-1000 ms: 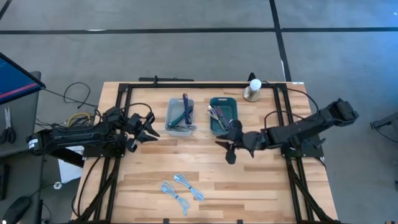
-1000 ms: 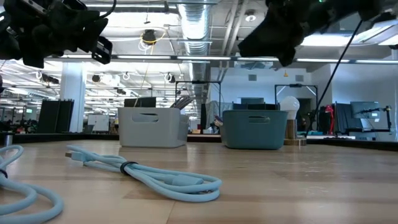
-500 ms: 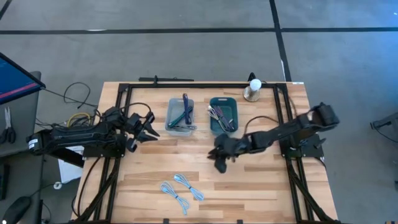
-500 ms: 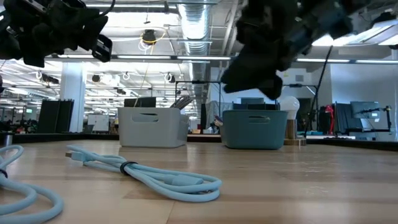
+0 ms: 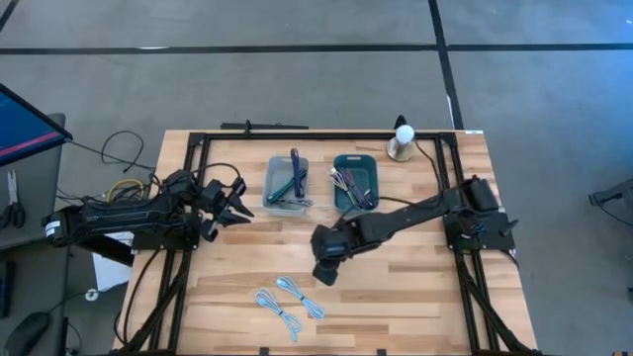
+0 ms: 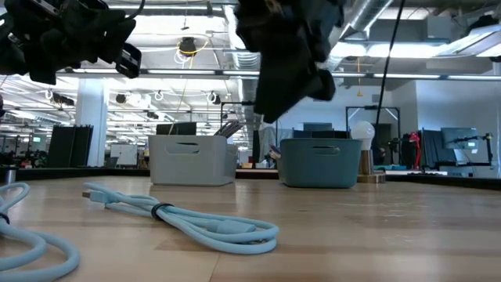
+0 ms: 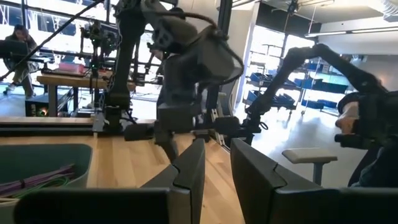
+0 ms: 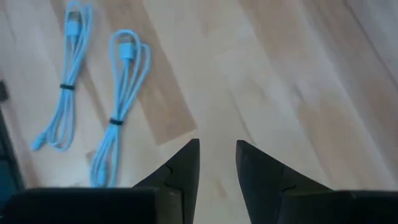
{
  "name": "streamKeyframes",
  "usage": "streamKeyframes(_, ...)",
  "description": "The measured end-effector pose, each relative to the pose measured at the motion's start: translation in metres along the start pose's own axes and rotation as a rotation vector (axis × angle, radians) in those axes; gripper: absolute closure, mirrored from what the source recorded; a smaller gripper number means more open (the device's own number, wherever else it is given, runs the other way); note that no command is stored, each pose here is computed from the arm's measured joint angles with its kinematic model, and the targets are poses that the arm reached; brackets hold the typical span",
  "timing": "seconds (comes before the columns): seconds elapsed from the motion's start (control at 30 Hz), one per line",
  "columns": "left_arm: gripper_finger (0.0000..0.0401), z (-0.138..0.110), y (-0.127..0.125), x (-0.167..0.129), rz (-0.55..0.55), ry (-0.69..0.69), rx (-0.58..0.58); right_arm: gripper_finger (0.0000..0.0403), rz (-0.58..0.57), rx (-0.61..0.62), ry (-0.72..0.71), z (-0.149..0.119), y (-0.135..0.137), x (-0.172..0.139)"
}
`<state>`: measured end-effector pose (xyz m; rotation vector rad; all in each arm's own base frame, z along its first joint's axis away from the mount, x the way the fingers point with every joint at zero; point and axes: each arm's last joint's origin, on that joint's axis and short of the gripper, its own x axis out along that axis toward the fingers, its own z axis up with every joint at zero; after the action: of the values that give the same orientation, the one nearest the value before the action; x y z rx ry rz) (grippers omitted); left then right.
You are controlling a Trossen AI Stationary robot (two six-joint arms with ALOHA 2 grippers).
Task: Pick & Place USB Port
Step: Put the right white charger cable into the blue bin
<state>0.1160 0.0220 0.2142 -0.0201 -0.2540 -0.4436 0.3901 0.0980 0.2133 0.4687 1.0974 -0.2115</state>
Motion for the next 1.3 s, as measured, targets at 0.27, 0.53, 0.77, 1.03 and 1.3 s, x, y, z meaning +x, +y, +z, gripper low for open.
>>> streamKeyframes(0.27, 0.0325, 0.000, 0.000, 0.000, 0.000, 0.000, -0.008, 0.0306, -0.084, -0.026, 0.098, 0.016, -0.004, -0.012)
streamKeyframes(0.53, 0.0325, 0.000, 0.000, 0.000, 0.000, 0.000, -0.023, 0.0306, 0.279, -0.005, 0.128, 0.025, 0.014, -0.010)
streamKeyframes(0.77, 0.0325, 0.000, 0.000, 0.000, 0.000, 0.001, -0.109, 0.0306, 0.361, -0.010, 0.103, 0.022, 0.029, -0.012)
streamKeyframes(1.03, 0.0325, 0.000, 0.000, 0.000, 0.000, 0.001, -0.104, 0.0306, 0.362, -0.009, 0.186, 0.003, 0.045, 0.023)
streamKeyframes(1.3, 0.0325, -0.004, 0.002, 0.001, 0.006, 0.022, -0.127, 0.0306, 0.363, -0.013, 0.252, -0.003, 0.052, 0.056)
